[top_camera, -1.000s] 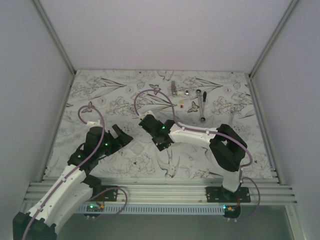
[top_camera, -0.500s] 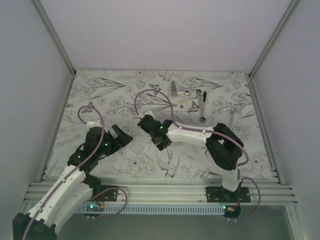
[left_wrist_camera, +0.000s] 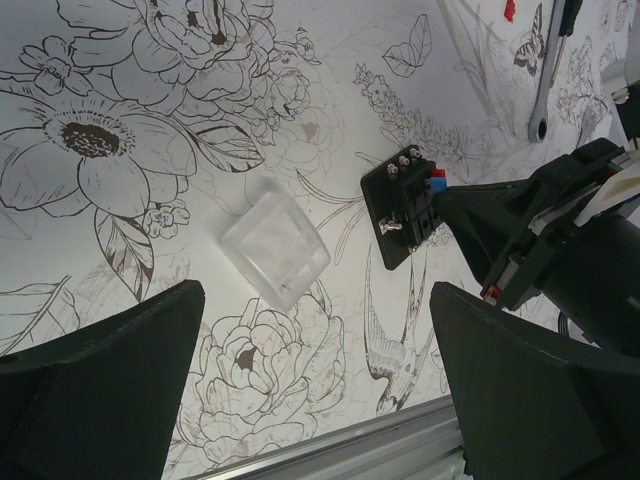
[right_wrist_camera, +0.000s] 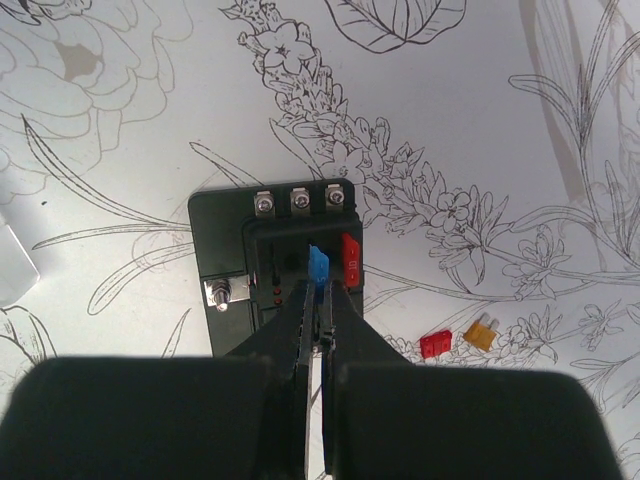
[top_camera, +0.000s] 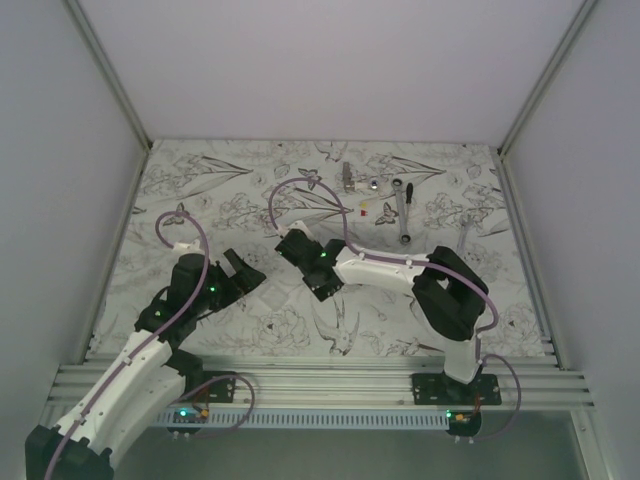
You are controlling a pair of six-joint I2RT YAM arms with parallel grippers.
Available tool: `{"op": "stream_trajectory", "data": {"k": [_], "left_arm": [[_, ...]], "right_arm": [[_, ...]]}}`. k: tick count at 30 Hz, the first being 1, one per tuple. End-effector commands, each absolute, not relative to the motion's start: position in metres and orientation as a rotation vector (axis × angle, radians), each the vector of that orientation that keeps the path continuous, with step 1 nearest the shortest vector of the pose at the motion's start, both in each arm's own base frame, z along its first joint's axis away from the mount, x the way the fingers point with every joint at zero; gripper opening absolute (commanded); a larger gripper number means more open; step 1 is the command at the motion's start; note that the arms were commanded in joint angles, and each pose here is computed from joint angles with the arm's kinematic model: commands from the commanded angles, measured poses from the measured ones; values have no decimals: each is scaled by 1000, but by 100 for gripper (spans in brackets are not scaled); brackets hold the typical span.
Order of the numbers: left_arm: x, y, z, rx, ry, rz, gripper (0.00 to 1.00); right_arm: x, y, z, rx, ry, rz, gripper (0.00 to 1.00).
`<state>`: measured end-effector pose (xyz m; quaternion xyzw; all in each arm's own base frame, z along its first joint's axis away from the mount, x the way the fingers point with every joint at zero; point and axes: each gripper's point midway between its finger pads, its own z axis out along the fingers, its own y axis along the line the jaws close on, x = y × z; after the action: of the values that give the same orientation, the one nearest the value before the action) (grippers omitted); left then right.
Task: Snap on the fuse box
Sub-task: Install the fuse at the fuse box base.
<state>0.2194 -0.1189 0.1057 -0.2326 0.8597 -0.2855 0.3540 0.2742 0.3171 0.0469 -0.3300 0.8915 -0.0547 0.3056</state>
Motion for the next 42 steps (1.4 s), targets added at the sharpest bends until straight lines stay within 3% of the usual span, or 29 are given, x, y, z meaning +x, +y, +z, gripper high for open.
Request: {"op": "stream_trajectory", "data": {"k": [1, 42], "left_arm": [[215, -117, 100, -626, 2246, -734, 100], [213, -118, 98, -626, 2252, -744, 100]], "right_arm": [[281, 322, 72, -830, 2303, -121, 0], [272, 320, 33, -953, 2373, -169, 0]]}}
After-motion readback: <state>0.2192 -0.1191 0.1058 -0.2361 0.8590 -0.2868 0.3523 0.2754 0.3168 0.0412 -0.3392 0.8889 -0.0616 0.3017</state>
